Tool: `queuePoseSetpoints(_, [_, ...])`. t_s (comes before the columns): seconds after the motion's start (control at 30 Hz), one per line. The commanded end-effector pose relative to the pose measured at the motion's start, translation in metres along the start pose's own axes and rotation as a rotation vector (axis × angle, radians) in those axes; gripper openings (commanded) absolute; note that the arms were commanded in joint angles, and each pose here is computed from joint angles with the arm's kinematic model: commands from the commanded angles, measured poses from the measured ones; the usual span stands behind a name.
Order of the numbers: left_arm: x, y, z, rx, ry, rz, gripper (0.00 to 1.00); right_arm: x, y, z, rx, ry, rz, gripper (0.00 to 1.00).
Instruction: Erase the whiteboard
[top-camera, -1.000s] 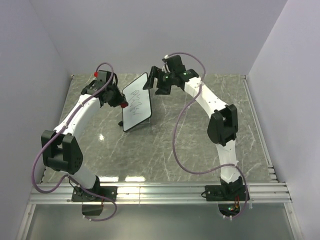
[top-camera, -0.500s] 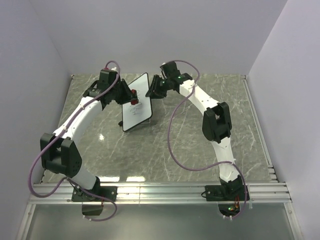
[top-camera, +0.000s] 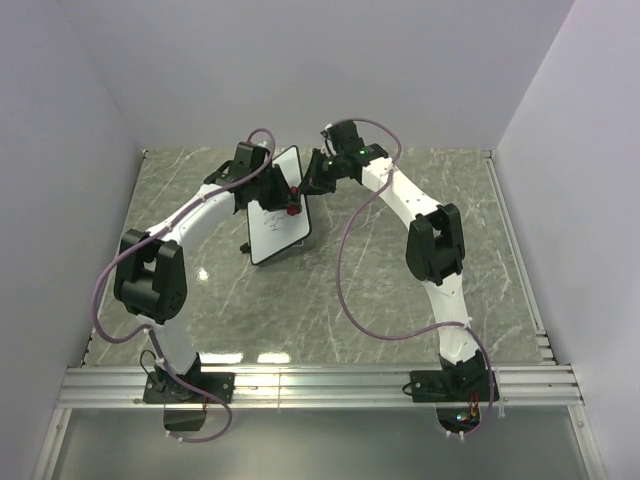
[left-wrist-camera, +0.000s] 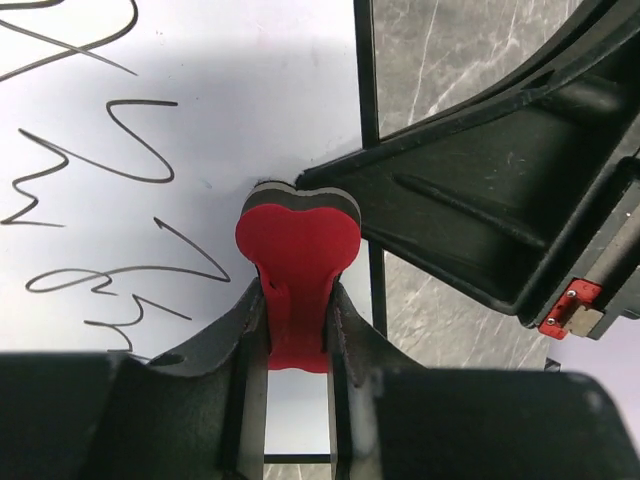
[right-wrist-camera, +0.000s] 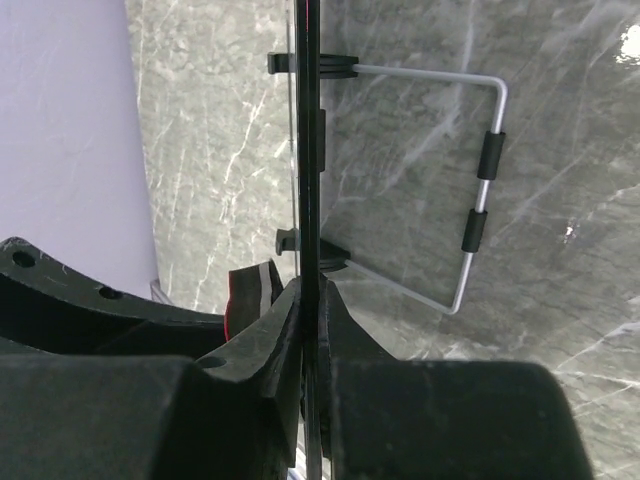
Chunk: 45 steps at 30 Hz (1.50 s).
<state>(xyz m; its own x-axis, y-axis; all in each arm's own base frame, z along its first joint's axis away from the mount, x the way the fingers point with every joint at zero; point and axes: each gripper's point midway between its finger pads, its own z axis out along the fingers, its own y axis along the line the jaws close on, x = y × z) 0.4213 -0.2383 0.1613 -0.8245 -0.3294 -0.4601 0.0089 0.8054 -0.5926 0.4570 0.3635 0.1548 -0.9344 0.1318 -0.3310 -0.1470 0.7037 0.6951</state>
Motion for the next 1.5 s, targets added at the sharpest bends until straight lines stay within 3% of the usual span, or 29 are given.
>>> queuePoseSetpoints(0.0, [0.014, 0.022, 0.019, -0.054, 0.032, -0.005, 0.0, -0.001, 0.004, -0.016, 0.022, -0.002, -0.053, 0.0])
queuePoseSetpoints(0.27, [0.072, 0.13, 0.017, -0.241, 0.15, -0.143, 0.0, -0.015, 0.011, -0.024, -0.001, -0.032, -0.024, 0.0])
queuePoseSetpoints(0.43, [0.087, 0.159, 0.014, -0.304, 0.194, -0.176, 0.0, -0.012, 0.008, -0.024, 0.006, -0.03, -0.018, 0.0])
queuePoseSetpoints(0.6, [0.079, 0.125, 0.014, -0.184, 0.191, -0.115, 0.0, -0.011, 0.005, -0.025, 0.012, -0.027, -0.018, 0.0])
queuePoseSetpoints(0.87, [0.084, -0.021, -0.011, 0.257, 0.268, 0.038, 0.0, -0.006, 0.001, -0.024, 0.022, -0.011, -0.015, 0.0])
queuePoseSetpoints(1.0, [0.089, -0.059, -0.024, 0.354, 0.274, 0.05, 0.0, -0.006, 0.003, -0.025, 0.017, -0.011, -0.018, 0.0])
queuePoseSetpoints(1.07, [0.094, -0.06, -0.024, 0.353, 0.284, 0.049, 0.0, -0.006, 0.003, -0.024, 0.016, -0.01, -0.015, 0.0])
queuePoseSetpoints(1.27, [0.097, -0.01, -0.008, 0.163, 0.256, 0.0, 0.0, -0.003, 0.003, -0.025, 0.011, -0.005, -0.007, 0.0])
queuePoseSetpoints(1.47, [0.062, 0.058, -0.002, 0.036, 0.182, -0.1, 0.0, 0.002, 0.002, -0.028, 0.01, 0.0, -0.009, 0.0])
